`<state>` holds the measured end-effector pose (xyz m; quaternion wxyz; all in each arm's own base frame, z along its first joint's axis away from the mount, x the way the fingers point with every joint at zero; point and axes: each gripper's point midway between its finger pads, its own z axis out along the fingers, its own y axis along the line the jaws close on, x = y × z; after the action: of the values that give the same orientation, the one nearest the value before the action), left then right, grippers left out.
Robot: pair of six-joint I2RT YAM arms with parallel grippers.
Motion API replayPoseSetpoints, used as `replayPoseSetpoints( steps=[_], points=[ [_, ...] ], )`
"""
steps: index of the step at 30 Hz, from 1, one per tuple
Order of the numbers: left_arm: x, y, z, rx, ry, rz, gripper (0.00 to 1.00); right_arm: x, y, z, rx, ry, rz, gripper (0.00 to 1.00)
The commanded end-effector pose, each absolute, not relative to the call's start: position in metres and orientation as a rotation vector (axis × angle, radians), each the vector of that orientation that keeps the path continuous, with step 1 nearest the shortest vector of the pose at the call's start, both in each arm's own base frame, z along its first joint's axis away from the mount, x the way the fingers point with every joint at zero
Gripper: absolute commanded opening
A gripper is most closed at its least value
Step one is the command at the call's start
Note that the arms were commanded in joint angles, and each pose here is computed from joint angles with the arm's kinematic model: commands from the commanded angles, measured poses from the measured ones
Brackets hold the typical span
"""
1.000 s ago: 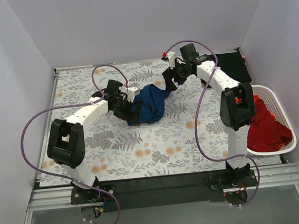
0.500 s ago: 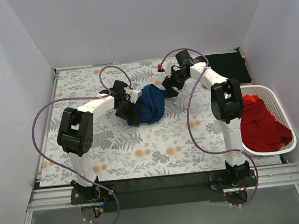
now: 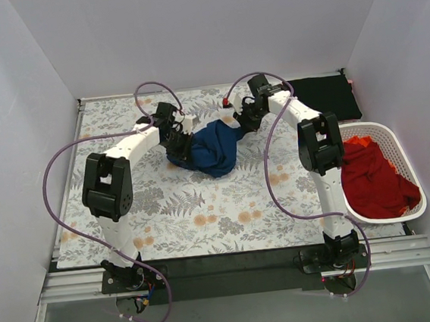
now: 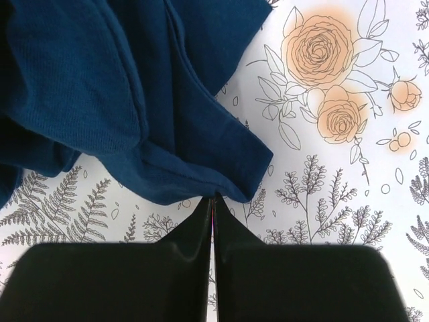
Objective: Fold and stack the t-shirts
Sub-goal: Flatten the tshirt out
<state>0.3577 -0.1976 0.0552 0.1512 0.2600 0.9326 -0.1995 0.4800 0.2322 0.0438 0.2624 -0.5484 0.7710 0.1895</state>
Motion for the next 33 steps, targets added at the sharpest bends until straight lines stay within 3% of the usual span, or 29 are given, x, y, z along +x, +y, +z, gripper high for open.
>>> replayPoseSetpoints(
  steps=[1,5,13,20,23,27,28,29,31,33],
  points=[
    [0.373,-0.197,0.114,0.69,2.567,-0.639,0.0,0.496,0.23,0.098,-1.455,1.963,0.468,0.01],
    [0.389,-0.18,0.146,0.616,2.524,-0.633,0.0,0.508,0.213,0.151,-1.365,1.904,0.421,0.01],
    [0.486,-0.129,0.231,0.409,2.308,-0.448,0.0,0.574,0.169,0.276,-1.043,1.756,0.235,0.01],
    [0.557,-0.094,0.349,0.296,1.958,-0.239,0.0,0.576,0.152,0.388,-0.843,1.533,0.096,0.01],
    [0.547,-0.08,0.404,0.28,1.795,-0.205,0.0,0.561,0.134,0.442,-0.765,1.436,0.037,0.01],
    [0.513,-0.073,0.38,0.362,1.837,-0.158,0.0,0.54,0.115,0.458,-0.754,1.422,-0.002,0.01],
    [0.502,-0.07,0.372,0.399,1.861,-0.137,0.0,0.538,0.114,0.428,-0.789,1.478,0.003,0.01],
    [0.484,-0.067,0.379,0.409,1.855,-0.127,0.0,0.52,0.114,0.438,-0.805,1.456,0.002,0.01],
    [0.456,-0.062,0.34,0.455,1.95,-0.145,0.0,0.504,0.115,0.386,-0.867,1.552,0.043,0.01],
    [0.421,-0.059,0.346,0.455,1.932,-0.151,0.0,0.475,0.115,0.38,-0.912,1.553,0.044,0.01]
  ],
)
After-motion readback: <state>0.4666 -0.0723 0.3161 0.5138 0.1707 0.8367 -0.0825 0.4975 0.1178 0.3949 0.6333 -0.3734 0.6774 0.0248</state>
